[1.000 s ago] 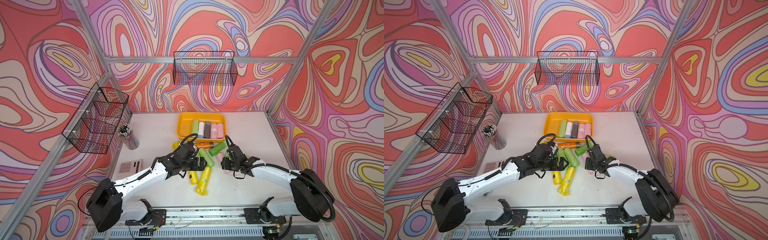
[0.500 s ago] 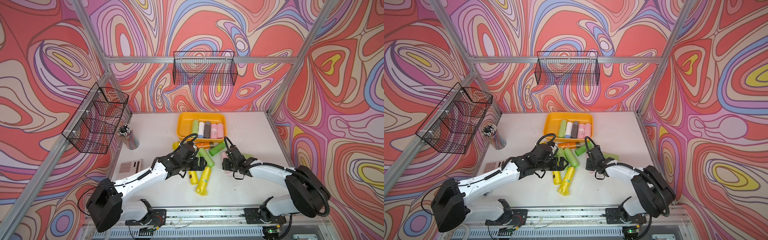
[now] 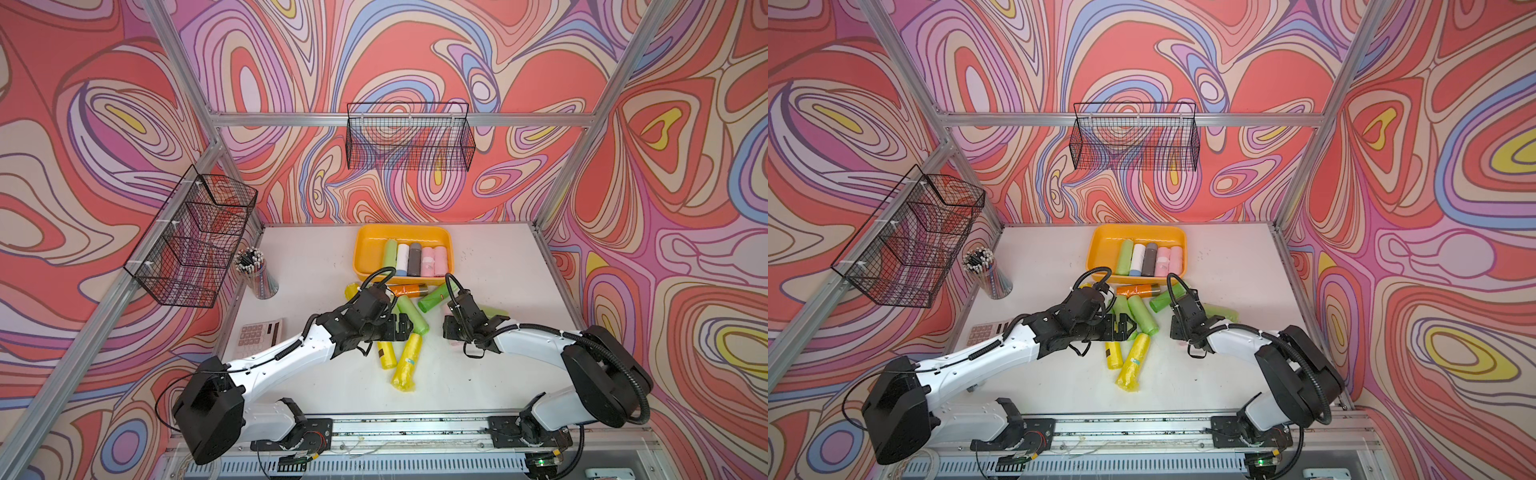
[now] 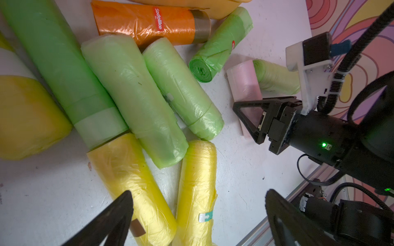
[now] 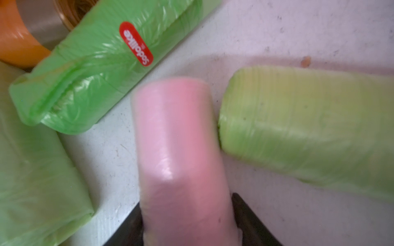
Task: Put the roll of trash bags into the storage box
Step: Pick up the roll of trash bags from the center of the board.
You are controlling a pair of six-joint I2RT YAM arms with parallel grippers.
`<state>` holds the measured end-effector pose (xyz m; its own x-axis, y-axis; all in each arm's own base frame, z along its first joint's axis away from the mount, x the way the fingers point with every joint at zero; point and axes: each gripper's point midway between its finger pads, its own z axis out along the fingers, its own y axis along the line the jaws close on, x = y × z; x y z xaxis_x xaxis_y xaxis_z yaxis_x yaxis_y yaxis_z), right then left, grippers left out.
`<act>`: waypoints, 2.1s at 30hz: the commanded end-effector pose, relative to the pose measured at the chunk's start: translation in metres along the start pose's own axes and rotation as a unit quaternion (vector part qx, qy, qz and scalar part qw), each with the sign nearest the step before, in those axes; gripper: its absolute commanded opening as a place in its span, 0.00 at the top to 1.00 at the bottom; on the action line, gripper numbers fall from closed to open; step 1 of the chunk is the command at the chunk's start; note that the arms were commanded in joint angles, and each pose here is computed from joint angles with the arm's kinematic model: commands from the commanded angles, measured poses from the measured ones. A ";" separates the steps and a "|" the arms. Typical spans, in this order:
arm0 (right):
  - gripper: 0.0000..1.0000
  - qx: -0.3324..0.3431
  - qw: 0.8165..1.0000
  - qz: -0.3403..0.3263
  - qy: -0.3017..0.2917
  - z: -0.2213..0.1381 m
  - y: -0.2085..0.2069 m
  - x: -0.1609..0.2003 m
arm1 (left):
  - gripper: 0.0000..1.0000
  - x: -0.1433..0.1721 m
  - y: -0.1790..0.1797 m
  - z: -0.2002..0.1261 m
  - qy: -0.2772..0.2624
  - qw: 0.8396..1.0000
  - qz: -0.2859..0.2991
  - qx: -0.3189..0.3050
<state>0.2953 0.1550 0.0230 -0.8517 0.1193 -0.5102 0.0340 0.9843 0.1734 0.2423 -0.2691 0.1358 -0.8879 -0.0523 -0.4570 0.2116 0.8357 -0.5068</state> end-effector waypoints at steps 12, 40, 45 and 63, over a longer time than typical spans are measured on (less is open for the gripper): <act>0.45 0.014 0.999 0.007 0.047 0.008 -0.011 0.031 | 0.03 -0.003 -0.001 -0.008 -0.012 1.000 -0.005 -0.002; 0.58 -0.024 0.999 0.021 -0.007 -0.045 0.012 -0.020 | 0.00 -0.037 0.006 -0.025 -0.107 0.993 0.028 -0.031; 0.58 -0.037 0.999 0.020 -0.014 -0.058 0.022 -0.034 | 0.00 -0.040 0.012 -0.033 -0.126 0.990 0.040 -0.044; 0.59 -0.131 0.989 0.012 -0.075 -0.095 0.086 -0.111 | 0.00 -0.032 0.035 -0.065 -0.136 0.985 0.044 -0.092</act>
<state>0.3289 0.1971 0.1538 -0.7952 0.1704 -0.5820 -0.0493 0.9384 0.3420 0.2562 -0.2110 0.1766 -0.7267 -0.0949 -0.6804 0.1973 0.9199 -0.3390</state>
